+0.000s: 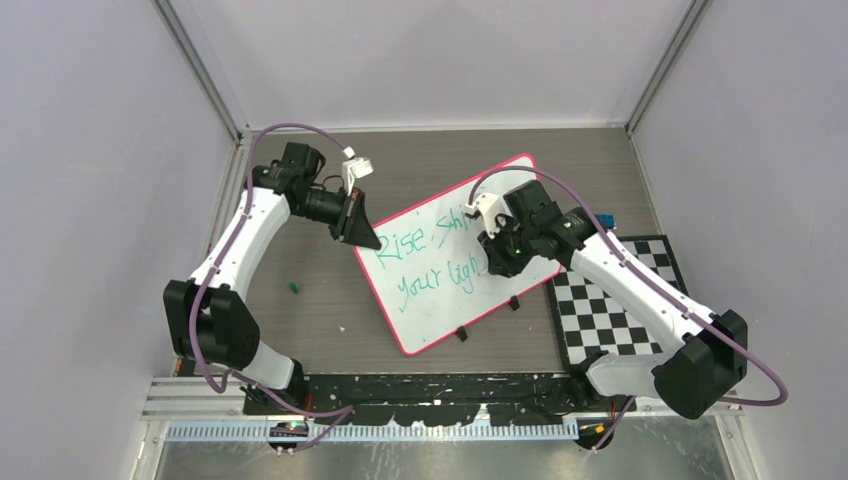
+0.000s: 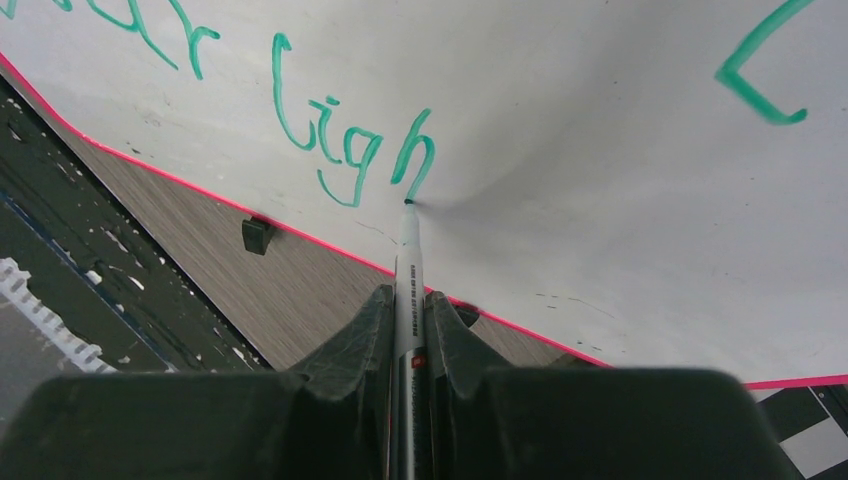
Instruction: Write a sentence on the whiteboard
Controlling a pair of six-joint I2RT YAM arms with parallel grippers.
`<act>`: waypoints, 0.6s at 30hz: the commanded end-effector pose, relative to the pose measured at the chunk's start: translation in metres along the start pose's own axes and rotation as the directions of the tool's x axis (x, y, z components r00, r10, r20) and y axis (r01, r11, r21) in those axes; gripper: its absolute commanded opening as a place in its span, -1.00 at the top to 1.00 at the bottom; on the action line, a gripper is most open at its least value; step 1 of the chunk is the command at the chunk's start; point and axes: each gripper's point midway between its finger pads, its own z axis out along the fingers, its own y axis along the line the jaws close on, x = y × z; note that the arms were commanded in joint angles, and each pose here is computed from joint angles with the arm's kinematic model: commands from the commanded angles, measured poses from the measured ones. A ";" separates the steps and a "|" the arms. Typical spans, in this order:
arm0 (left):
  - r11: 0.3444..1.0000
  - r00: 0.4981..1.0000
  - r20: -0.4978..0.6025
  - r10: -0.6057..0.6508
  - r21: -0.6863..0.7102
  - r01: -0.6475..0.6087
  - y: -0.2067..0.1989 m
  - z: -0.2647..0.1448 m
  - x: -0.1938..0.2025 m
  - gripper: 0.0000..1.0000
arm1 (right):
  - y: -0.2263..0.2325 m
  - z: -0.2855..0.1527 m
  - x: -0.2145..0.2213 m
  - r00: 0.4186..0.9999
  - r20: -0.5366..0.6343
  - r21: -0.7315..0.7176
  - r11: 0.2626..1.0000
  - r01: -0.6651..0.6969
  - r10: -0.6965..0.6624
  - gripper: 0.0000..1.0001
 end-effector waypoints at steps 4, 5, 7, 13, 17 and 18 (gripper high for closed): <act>1.000 0.997 -0.076 0.021 0.009 -0.020 0.003 0.016 0.016 1.00 | 0.000 -0.031 -0.033 0.994 0.106 0.014 0.999 0.030 -0.032 1.00; 1.000 0.997 -0.077 0.020 0.010 -0.019 0.003 0.017 0.016 1.00 | 0.001 -0.033 -0.035 0.993 0.115 0.016 0.999 0.029 -0.030 1.00; 1.000 0.997 -0.078 0.022 0.012 -0.021 0.002 0.017 0.016 1.00 | -0.001 -0.036 -0.037 0.992 0.122 0.024 0.999 0.023 -0.025 0.99; 1.000 0.997 -0.079 0.024 0.009 -0.024 0.002 0.017 0.016 1.00 | -0.018 -0.038 -0.046 0.988 0.148 0.016 0.999 -0.040 0.037 0.99; 1.000 0.997 -0.079 0.024 0.008 -0.023 0.002 0.016 0.016 1.00 | -0.026 -0.044 -0.053 0.983 0.174 0.017 0.998 -0.059 0.055 0.99; 1.000 0.997 -0.079 0.024 0.009 -0.023 0.002 0.017 0.016 1.00 | -0.027 -0.044 -0.053 0.983 0.175 0.019 0.998 -0.060 0.055 0.99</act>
